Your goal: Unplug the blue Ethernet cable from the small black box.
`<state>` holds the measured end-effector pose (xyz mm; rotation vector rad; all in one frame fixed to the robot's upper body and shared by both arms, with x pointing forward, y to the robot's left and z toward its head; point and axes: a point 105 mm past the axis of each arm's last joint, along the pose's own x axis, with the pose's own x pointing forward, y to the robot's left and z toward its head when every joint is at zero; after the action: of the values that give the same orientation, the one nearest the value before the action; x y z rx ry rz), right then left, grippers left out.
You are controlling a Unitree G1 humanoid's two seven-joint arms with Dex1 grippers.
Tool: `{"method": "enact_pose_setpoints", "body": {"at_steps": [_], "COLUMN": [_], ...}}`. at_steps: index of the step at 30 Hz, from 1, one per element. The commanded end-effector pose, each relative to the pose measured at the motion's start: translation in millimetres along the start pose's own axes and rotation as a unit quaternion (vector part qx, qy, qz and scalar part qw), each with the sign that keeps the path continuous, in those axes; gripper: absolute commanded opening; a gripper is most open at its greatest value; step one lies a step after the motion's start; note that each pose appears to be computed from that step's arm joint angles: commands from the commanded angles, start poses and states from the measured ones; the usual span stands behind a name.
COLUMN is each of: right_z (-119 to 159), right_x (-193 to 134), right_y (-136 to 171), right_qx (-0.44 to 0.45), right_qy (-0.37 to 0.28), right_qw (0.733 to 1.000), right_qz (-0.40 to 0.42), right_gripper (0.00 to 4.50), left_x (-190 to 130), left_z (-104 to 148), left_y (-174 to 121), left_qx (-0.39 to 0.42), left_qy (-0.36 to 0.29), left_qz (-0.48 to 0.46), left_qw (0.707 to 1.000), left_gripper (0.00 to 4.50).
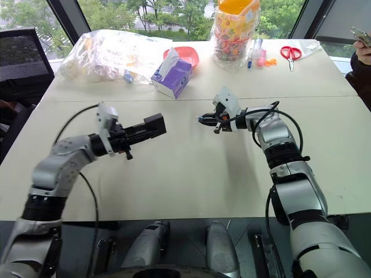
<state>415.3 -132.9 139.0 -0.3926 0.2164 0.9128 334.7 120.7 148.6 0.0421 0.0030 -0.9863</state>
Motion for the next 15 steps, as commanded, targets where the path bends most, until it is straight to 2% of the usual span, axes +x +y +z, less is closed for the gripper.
{"method": "enact_pose_setpoints", "body": {"at_steps": [1,2,4,6,7,8,10,15], "right_z": [1.5,-0.9,-4.2,-3.7,-2.0,1.0,7.3,32.6], "right_x": [-3.6,-3.5,-3.8,-4.8,-5.9,-7.9,-12.1,-26.0], "right_y": [-23.7,-25.5,-26.5,-23.5,-21.7,-21.0,-20.4,-21.9], "right_qx": [-0.014,-0.011,0.008,0.023,0.027,0.031,0.04,0.092], "right_qy": [-0.013,-0.014,-0.018,-0.023,-0.026,-0.033,-0.048,-0.113], "right_qw": [0.996,0.994,0.993,0.994,0.995,0.995,0.994,0.985], "right_qz": [-0.093,-0.104,-0.113,-0.102,-0.095,-0.091,-0.088,-0.093], "right_gripper": [0.21,0.68,1.14,2.04,2.65,2.99,3.95,3.95], "left_x": [15.7,20.2,32.3,42.5,46.1,49.6,53.8,60.9], "left_z": [6.6,4.4,-0.1,-2.4,-3.9,-6.3,-11.5,-33.5], "left_y": [9.0,8.0,2.0,-5.0,-8.0,-11.0,-15.5,-23.4], "left_qx": [0.049,0.057,0.064,0.061,0.059,0.054,0.048,0.038], "left_qy": [-0.026,-0.027,-0.031,-0.036,-0.037,-0.038,-0.036,-0.014], "left_qz": [0.03,0.028,0.018,0.008,0.004,0.0,-0.005,-0.008], "left_qw": [0.998,0.998,0.997,0.997,0.998,0.998,0.998,0.999], "left_gripper": [0.45,0.45,0.45,0.45,0.45,0.45,0.45,0.45]}}
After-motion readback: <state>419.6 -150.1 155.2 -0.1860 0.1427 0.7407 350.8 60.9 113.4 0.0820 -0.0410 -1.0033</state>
